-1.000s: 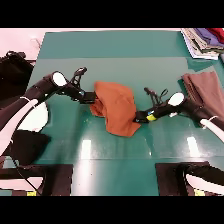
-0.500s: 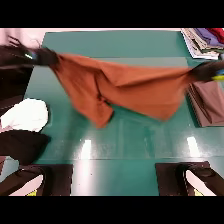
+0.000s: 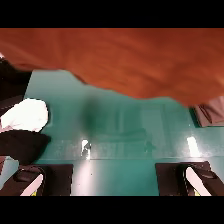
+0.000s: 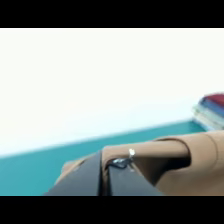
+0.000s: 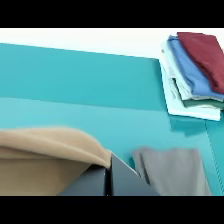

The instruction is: Fold the shirts.

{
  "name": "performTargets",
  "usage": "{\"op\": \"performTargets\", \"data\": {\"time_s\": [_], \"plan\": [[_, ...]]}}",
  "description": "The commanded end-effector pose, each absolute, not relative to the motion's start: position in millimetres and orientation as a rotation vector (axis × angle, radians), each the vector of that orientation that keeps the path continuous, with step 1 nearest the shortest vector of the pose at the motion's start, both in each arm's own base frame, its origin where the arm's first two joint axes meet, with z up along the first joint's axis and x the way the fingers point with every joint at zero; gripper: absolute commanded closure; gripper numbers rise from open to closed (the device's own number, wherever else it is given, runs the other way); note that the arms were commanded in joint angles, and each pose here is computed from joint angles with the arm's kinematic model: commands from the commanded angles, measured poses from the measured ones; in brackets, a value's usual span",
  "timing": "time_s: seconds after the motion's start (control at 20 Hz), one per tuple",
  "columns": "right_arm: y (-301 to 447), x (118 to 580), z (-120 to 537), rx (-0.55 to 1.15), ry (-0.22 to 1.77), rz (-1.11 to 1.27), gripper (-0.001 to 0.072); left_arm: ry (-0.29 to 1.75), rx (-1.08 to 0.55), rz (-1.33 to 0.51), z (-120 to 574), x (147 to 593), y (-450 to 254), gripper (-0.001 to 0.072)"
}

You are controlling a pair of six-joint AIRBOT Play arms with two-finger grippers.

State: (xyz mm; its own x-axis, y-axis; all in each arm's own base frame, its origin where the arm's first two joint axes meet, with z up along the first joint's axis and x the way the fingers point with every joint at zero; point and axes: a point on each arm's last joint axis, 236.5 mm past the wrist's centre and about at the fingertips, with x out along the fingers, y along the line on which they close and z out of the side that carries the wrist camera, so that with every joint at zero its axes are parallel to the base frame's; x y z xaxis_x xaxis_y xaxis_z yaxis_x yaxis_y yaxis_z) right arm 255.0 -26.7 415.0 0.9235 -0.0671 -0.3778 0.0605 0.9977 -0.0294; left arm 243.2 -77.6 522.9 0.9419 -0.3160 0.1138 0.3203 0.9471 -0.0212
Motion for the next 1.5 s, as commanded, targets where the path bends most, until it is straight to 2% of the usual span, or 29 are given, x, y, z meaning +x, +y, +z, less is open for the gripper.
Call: {"op": "performTargets", "data": {"time_s": [0.0, 0.2, 0.45, 0.6, 0.75, 0.8, 0.85, 0.9, 1.0, 1.1, 1.25, 1.45], "plan": [[-38.0, 274.9, 390.1, 0.012, 0.533, -0.073, 0.0696, -0.035, -0.029, -0.339, 509.8, 248.9, -82.1, 0.0682], [-25.1, 342.2, 285.1, 0.053, 0.849, 0.033, 0.0696, 0.474, 0.025, -0.385, 373.2, 328.5, -102.7, 0.0682], [-5.0, 381.5, 117.7, 0.102, 1.294, 0.121, 0.0696, 1.019, -0.032, -0.469, 159.7, 399.2, -133.5, 0.0681], [0.2, 407.0, 54.6, 0.125, 1.392, 0.135, 0.0696, 1.172, -0.072, -0.464, 52.3, 428.7, -140.8, 0.0681], [4.4, 437.0, 40.4, 0.160, 1.387, 0.150, 0.0695, 1.120, -0.109, -0.395, 24.8, 466.2, -133.4, 0.0668], [5.4, 446.9, 45.1, 0.173, 1.367, 0.160, 0.0666, 1.067, -0.130, -0.367, 32.2, 479.7, -127.8, 0.0370], [5.8, 455.8, 53.6, 0.193, 1.340, 0.173, 0.0440, 1.035, -0.162, -0.337, 43.4, 489.4, -120.7, 0.0102], [5.2, 462.8, 66.0, 0.221, 1.308, 0.187, 0.0309, 1.024, -0.190, -0.313, 56.6, 494.5, -109.4, 0.0092], [8.5, 461.2, 88.8, 0.265, 1.282, 0.238, 0.0309, 1.047, -0.222, -0.280, 81.5, 492.1, -77.3, 0.0092], [6.2, 446.6, 101.0, 0.285, 1.286, 0.268, 0.0310, 1.130, -0.255, -0.242, 83.8, 471.0, -42.5, 0.0092], [5.7, 420.7, 102.4, 0.301, 1.282, 0.278, 0.0311, 1.260, -0.326, -0.187, 44.9, 430.6, -17.5, 0.0092], [12.2, 389.2, 93.6, 0.321, 1.277, 0.259, 0.0336, 1.401, -0.423, -0.239, -34.1, 362.9, -44.4, 0.0092]]}}
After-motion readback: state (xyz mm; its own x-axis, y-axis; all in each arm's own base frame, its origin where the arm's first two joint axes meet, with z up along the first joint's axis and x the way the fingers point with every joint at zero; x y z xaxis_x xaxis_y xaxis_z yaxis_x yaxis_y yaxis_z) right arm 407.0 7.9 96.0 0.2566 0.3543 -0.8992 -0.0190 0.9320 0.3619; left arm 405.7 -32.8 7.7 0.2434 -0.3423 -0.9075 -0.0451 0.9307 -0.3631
